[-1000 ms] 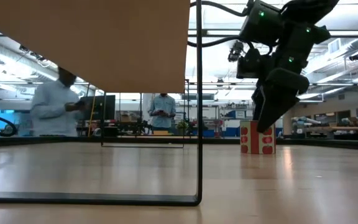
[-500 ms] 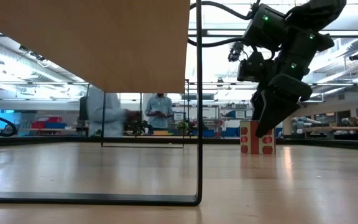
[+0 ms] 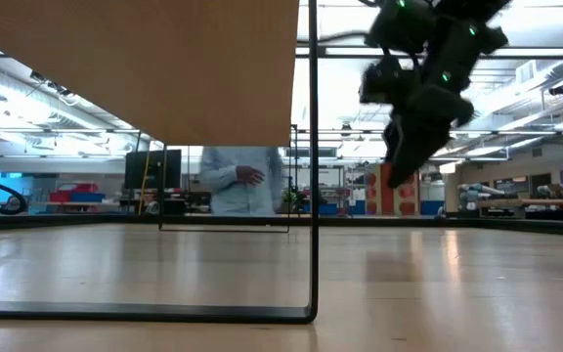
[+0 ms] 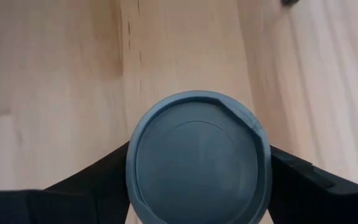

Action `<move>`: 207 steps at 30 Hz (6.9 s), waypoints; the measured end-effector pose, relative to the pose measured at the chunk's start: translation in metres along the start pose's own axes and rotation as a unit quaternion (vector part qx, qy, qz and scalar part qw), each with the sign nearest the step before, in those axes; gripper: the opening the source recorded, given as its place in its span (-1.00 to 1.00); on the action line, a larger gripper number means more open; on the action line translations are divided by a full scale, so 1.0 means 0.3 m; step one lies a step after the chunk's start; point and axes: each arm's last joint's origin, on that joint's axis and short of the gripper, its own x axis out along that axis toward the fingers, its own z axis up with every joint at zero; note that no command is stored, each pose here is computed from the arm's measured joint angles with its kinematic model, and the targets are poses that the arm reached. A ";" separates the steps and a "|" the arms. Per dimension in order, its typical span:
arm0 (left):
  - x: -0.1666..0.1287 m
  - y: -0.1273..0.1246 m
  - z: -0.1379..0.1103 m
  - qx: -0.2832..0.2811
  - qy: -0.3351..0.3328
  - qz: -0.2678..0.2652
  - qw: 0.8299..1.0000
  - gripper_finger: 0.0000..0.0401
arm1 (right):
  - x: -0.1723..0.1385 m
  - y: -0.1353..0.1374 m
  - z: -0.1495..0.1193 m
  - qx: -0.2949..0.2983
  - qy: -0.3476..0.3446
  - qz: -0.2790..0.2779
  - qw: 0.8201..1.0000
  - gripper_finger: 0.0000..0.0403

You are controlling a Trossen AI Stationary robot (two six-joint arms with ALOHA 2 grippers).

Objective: Pick and place cans onto a shelf
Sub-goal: Put the canned diced tomatoes on the shelf, then put the canned green peas on the shelf

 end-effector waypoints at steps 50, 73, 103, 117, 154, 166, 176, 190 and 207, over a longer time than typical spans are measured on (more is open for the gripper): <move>0.000 0.000 0.000 0.000 0.000 0.000 1.000 0.27 | -0.140 0.094 0.569 -0.038 -0.170 0.012 0.985 0.46; 0.001 -0.002 0.002 -0.003 -0.003 -0.002 1.000 0.27 | -0.099 0.093 0.592 -0.039 -0.111 0.004 0.993 0.50; 0.001 -0.002 0.002 -0.003 -0.002 -0.002 1.000 0.27 | -0.178 0.072 0.646 -0.034 -0.137 0.002 0.990 0.87; 0.000 -0.002 0.002 -0.003 -0.002 -0.002 1.000 0.27 | -0.357 0.103 0.652 -0.038 -0.147 0.012 0.988 0.82; 0.000 -0.003 0.001 -0.002 0.004 -0.010 1.000 0.27 | -0.100 0.164 0.506 -0.029 -0.085 0.052 0.995 0.72; 0.000 -0.004 -0.001 -0.002 0.008 -0.014 1.000 0.27 | -0.203 0.172 0.490 -0.001 -0.085 0.086 0.993 0.72; 0.000 -0.003 -0.002 0.001 0.009 -0.014 1.000 0.27 | -0.352 0.311 0.412 -0.012 -0.075 0.126 0.989 0.72; 0.000 -0.003 -0.002 0.012 0.009 -0.014 1.000 0.27 | -0.361 0.619 0.140 -0.047 0.031 0.172 0.983 0.72; 0.001 -0.003 -0.002 0.020 0.010 -0.014 1.000 0.27 | -0.295 0.809 -0.190 -0.133 0.036 0.221 0.965 0.72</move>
